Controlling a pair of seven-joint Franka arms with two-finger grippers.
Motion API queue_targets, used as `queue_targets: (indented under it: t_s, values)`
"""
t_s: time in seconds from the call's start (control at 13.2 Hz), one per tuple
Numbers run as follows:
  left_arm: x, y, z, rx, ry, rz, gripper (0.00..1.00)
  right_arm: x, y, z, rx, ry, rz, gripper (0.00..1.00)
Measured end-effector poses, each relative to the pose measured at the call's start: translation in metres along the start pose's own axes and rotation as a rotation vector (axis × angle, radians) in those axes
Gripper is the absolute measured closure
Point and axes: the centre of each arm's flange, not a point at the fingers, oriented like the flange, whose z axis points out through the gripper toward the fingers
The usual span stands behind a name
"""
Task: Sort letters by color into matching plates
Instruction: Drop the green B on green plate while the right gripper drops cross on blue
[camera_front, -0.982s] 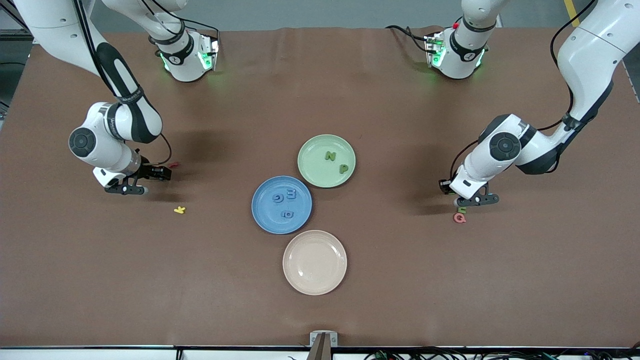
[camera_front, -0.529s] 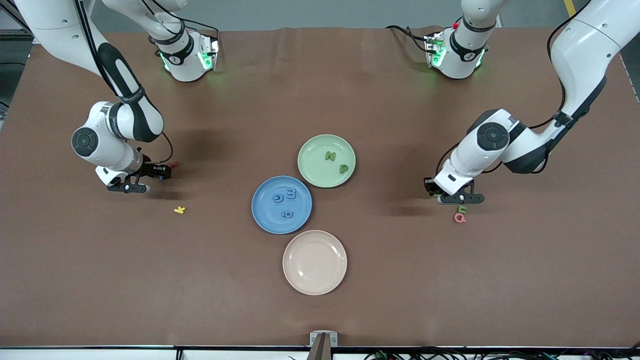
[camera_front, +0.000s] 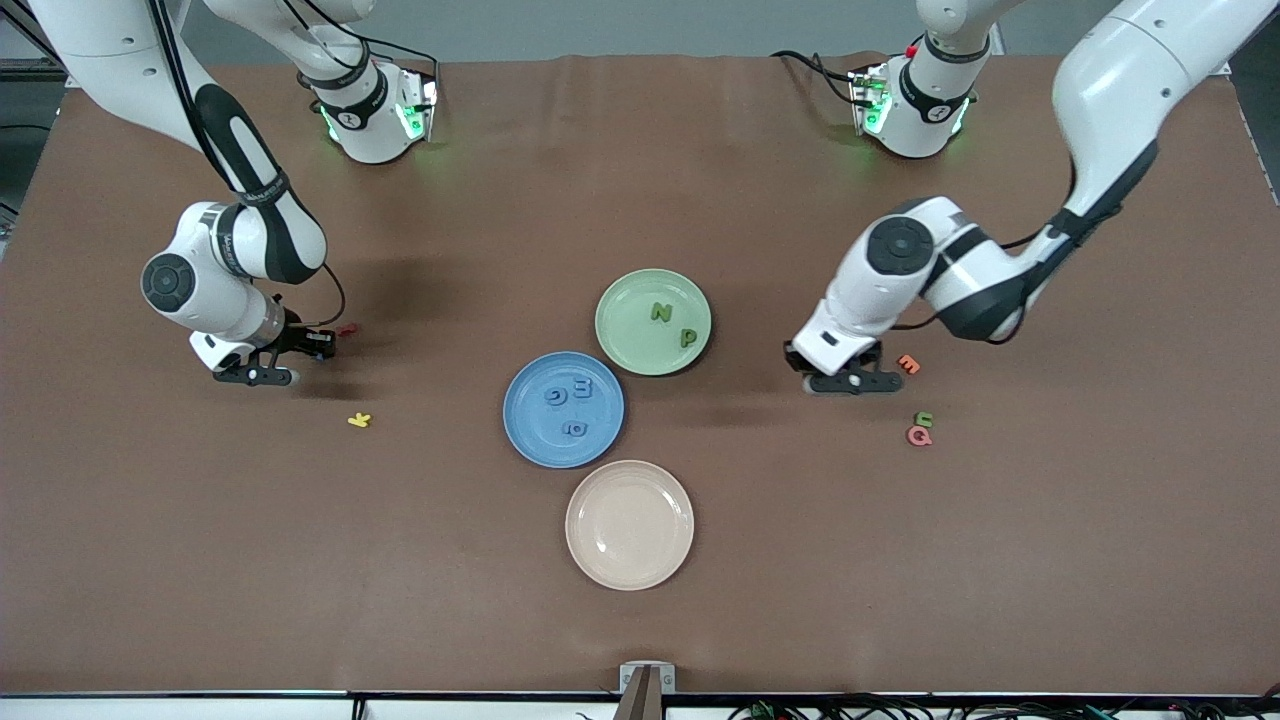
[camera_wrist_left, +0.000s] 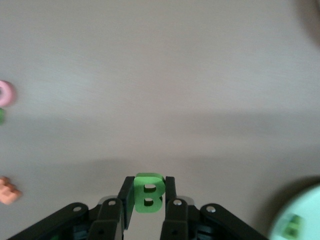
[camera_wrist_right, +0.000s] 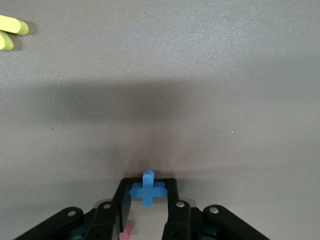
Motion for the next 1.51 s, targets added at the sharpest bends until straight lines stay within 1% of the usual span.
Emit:
queue_targets:
  t_s: [0.38, 0.53, 0.6, 0.68, 0.83, 0.91, 1.06, 1.13, 1.28, 1.43, 1.51]
  values:
    - [-0.052, 0.097, -0.011, -0.007, 0.004, -0.045, 0.72, 0.003, -0.004, -0.002, 0.001, 0.006, -0.005, 0.67]
    - [-0.076, 0.124, -0.01, -0.008, 0.0, -0.054, 0.72, 0.015, -0.021, -0.017, 0.002, 0.031, -0.011, 0.67]
    - [-0.086, 0.134, -0.007, -0.005, -0.005, -0.053, 0.72, 0.025, -0.036, -0.029, 0.003, 0.035, -0.012, 0.67]
    - [-0.095, 0.141, -0.003, 0.0, -0.012, -0.044, 0.72, 0.036, -0.052, -0.044, 0.003, 0.027, -0.016, 0.67]
    - [-0.106, 0.149, 0.012, 0.014, -0.032, -0.024, 0.72, 0.057, -0.095, -0.085, 0.001, -0.003, -0.016, 0.67]
    - [-0.112, 0.152, 0.021, 0.025, -0.042, -0.014, 0.72, 0.066, -0.124, -0.109, -0.002, -0.007, -0.014, 0.67]
    - [-0.12, 0.161, 0.037, 0.033, -0.051, 0.002, 0.72, 0.074, -0.189, -0.144, -0.004, 0.017, 0.001, 0.67]
    - [-0.122, 0.168, 0.043, 0.033, -0.053, 0.01, 0.72, 0.074, -0.223, -0.149, -0.004, 0.033, 0.015, 0.67]
    - [-0.123, 0.18, 0.051, 0.036, -0.051, 0.017, 0.72, 0.071, -0.289, -0.14, -0.007, 0.049, 0.049, 0.67]
    - [-0.118, 0.182, 0.056, 0.035, -0.052, 0.008, 0.67, 0.073, -0.343, -0.125, 0.012, 0.057, 0.087, 0.67]
    - [-0.113, 0.18, 0.058, 0.036, -0.052, -0.001, 0.59, 0.076, -0.365, -0.118, 0.034, 0.052, 0.102, 0.67]
